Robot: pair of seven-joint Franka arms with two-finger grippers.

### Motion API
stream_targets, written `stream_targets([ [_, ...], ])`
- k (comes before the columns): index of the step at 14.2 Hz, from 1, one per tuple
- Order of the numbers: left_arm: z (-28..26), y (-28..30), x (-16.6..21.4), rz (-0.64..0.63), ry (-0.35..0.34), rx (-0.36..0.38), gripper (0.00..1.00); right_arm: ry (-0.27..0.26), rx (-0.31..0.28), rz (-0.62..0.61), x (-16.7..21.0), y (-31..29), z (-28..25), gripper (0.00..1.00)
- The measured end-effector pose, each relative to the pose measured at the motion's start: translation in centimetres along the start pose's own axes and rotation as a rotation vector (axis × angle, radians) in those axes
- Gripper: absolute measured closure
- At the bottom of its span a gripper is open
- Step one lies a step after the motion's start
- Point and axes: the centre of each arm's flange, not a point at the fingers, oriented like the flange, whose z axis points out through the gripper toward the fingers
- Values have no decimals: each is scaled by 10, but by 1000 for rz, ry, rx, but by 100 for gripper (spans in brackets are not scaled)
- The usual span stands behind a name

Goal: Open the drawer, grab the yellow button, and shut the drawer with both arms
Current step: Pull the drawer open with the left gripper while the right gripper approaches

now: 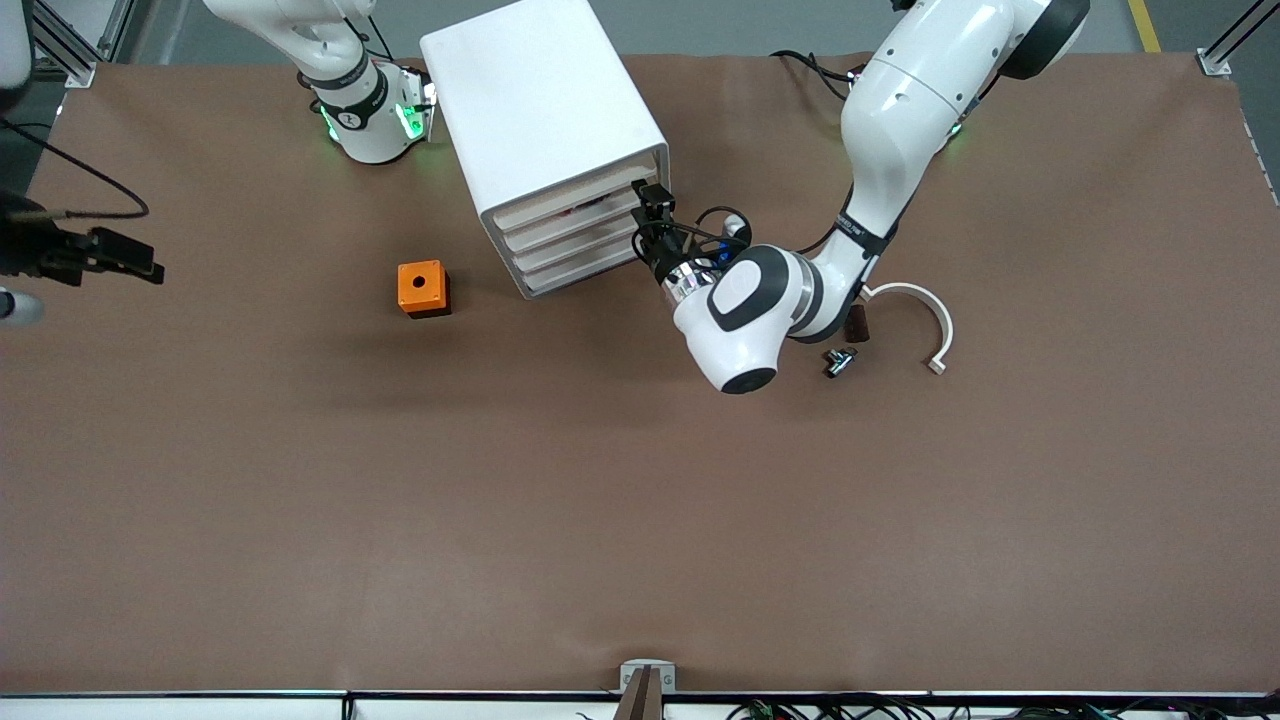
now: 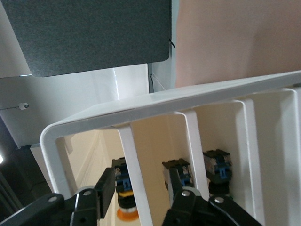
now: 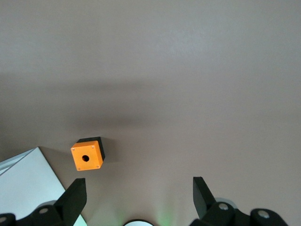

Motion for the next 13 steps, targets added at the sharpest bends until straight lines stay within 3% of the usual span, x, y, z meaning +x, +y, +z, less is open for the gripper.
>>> stream_targets([
  [3,15,-2,-5,-35,11,22,47,-33,3,33,23,25,28,0],
  [6,30,-1,-8,-71,34,31,49,-27,1,91,24,19,21,0],
  [13,64,0,-17,-75,71,57,82,-51,-21,408,23,-76,20,0],
])
